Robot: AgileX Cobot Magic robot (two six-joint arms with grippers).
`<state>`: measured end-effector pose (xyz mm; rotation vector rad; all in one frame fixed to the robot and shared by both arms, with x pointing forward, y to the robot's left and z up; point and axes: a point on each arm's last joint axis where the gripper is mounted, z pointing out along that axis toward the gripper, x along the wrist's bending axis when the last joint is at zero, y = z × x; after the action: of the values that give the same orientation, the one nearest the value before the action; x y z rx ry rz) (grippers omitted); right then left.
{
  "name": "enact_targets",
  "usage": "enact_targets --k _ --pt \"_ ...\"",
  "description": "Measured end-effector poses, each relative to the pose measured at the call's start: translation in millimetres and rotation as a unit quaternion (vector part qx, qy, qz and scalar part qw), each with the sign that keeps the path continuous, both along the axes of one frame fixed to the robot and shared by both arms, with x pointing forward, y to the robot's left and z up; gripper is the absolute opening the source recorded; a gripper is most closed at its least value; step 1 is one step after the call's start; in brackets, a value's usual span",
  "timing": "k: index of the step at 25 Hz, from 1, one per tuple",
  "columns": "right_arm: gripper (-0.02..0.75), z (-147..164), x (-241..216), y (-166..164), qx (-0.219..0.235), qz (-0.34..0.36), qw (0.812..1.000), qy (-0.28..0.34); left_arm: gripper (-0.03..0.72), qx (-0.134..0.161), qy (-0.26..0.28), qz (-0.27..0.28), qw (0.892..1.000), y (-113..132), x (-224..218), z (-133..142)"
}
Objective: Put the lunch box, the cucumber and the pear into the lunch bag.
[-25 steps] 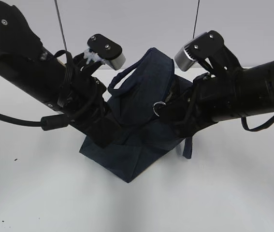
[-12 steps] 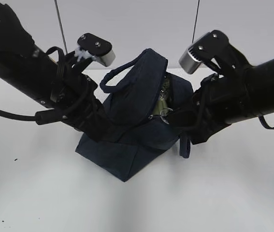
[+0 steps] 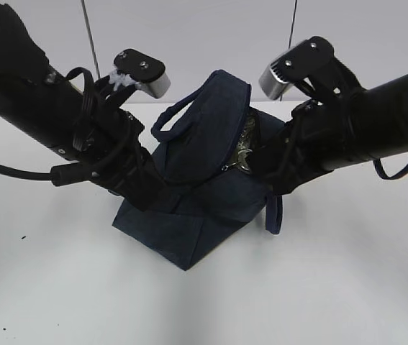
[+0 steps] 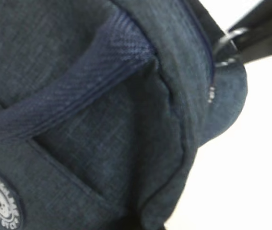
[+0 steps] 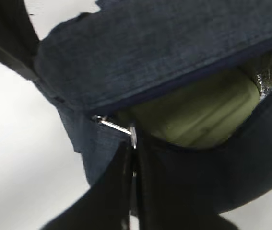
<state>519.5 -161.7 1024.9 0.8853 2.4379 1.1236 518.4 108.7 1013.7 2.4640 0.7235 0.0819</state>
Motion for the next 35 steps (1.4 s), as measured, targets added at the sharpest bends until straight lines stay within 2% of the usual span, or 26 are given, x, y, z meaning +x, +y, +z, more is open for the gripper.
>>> enact_targets --k 12,23,28,35 --pt "0.006 22.8 18.2 9.2 0.017 0.009 0.999 -0.029 -0.015 -0.002 0.005 0.002 1.000 -0.1 -0.8 0.3" --pt "0.006 51.3 -7.4 5.1 0.017 0.050 0.998 -0.033 -0.015 0.004 0.006 -0.001 1.000 1.6 -0.7 -0.3" --pt "0.006 50.2 -3.6 1.5 -0.006 0.035 0.998 -0.049 -0.015 0.006 0.009 -0.002 1.000 1.8 -1.2 -0.6" --pt "0.006 36.8 20.6 4.0 -0.014 0.007 0.999 -0.050 -0.015 0.010 0.008 -0.005 1.000 2.3 -1.3 -0.9"
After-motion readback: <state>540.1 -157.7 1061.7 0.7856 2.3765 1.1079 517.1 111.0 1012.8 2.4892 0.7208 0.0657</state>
